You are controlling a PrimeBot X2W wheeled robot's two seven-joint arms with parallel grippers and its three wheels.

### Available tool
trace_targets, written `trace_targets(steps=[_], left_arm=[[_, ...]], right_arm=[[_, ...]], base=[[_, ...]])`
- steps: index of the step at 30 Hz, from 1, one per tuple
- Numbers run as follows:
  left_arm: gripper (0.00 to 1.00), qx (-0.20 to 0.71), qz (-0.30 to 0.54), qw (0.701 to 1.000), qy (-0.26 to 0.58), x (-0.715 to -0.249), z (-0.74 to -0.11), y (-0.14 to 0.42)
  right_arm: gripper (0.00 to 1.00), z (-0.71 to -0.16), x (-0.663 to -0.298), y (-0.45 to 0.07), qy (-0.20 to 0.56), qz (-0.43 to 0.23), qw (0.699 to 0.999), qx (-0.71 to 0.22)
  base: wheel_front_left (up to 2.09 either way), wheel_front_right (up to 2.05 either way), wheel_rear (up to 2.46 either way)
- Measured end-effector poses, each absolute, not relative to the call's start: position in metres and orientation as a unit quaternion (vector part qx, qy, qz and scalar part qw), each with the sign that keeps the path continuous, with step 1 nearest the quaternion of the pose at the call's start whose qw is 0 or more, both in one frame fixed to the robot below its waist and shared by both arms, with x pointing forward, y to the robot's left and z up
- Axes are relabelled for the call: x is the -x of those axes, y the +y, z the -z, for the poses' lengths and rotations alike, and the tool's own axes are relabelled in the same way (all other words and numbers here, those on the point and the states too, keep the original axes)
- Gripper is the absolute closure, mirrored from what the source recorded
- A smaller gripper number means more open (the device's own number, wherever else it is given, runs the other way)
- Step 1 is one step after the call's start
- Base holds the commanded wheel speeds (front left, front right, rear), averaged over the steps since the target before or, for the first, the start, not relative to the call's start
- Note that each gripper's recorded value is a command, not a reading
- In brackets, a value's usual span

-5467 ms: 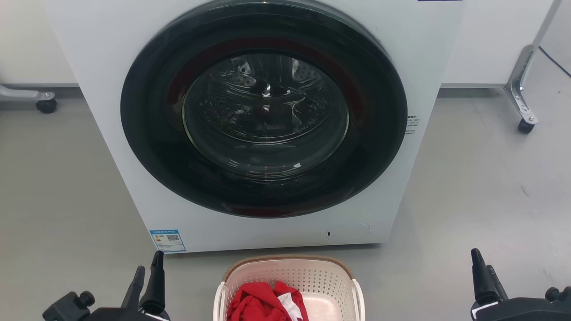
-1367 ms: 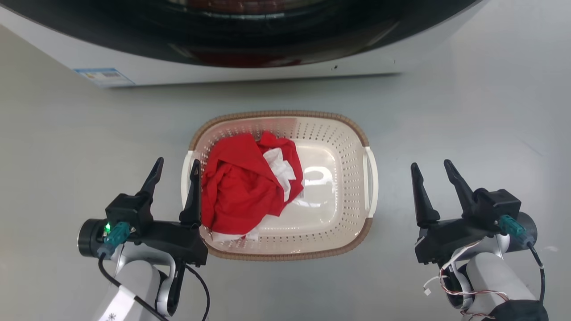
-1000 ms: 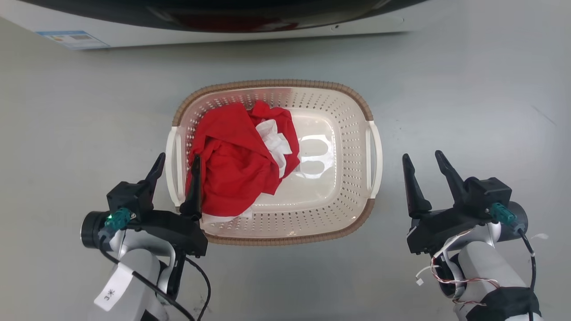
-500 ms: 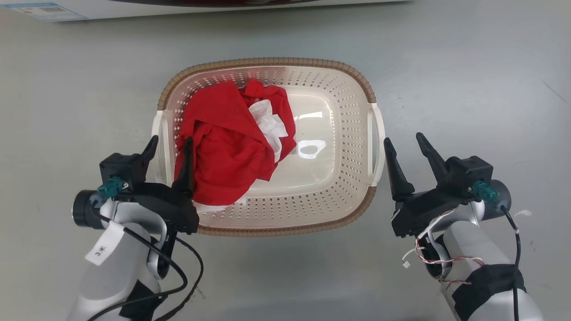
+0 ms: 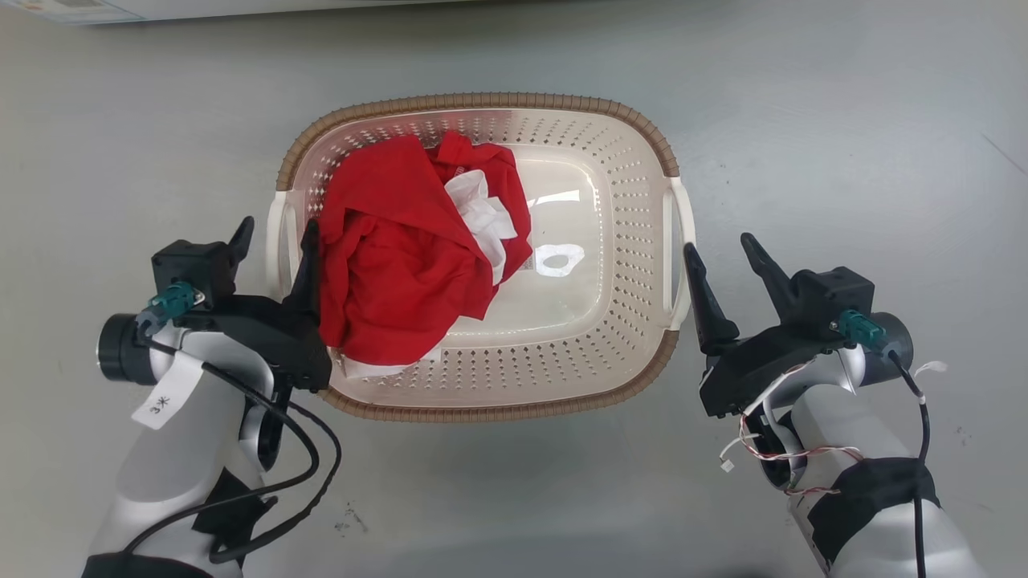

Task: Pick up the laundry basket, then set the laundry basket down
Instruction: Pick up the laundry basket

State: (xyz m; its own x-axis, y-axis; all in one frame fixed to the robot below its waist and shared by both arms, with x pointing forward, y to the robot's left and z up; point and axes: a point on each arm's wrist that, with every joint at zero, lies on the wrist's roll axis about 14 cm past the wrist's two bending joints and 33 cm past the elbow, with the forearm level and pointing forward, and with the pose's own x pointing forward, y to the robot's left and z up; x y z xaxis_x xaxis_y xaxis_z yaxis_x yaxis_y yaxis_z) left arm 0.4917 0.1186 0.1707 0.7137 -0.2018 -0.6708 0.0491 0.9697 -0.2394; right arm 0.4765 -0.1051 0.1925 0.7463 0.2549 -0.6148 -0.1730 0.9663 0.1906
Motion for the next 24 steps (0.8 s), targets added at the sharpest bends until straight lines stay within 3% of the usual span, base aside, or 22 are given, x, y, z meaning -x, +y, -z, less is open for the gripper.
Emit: trace_targets(steps=[11,12,13,14,24], left_arm=[[0.00,0.098,0.067,0.895,0.430,-0.476,-0.148,0.119],[0.10,0.101,0.069,0.894,0.431,-0.478,-0.148,0.117],[0.55,0.102,0.070,0.894,0.432,-0.479,-0.148,0.116],[1.00,0.102,0.070,0.893,0.433,-0.481,-0.148,0.114],[1.00,0.106,0.067,0.884,0.451,-0.476,-0.147,0.113]], right_arm=[[0.00,-0.181,-0.474,-0.096,0.358,-0.133,0.922,-0.064],[0.00,-0.180,-0.474,-0.093,0.359,-0.137,0.921,-0.066],[0.26,-0.179,-0.473,-0.091,0.361,-0.140,0.920,-0.066],[1.00,-0.179,-0.473,-0.089,0.362,-0.143,0.919,-0.066],[1.00,-0.176,-0.475,-0.085,0.379,-0.144,0.911,-0.073]], base=[[0.00,0.00,0.00],[0.00,0.00,0.00],[0.00,0.00,0.00],[0.00,0.00,0.00],[0.00,0.00,0.00]])
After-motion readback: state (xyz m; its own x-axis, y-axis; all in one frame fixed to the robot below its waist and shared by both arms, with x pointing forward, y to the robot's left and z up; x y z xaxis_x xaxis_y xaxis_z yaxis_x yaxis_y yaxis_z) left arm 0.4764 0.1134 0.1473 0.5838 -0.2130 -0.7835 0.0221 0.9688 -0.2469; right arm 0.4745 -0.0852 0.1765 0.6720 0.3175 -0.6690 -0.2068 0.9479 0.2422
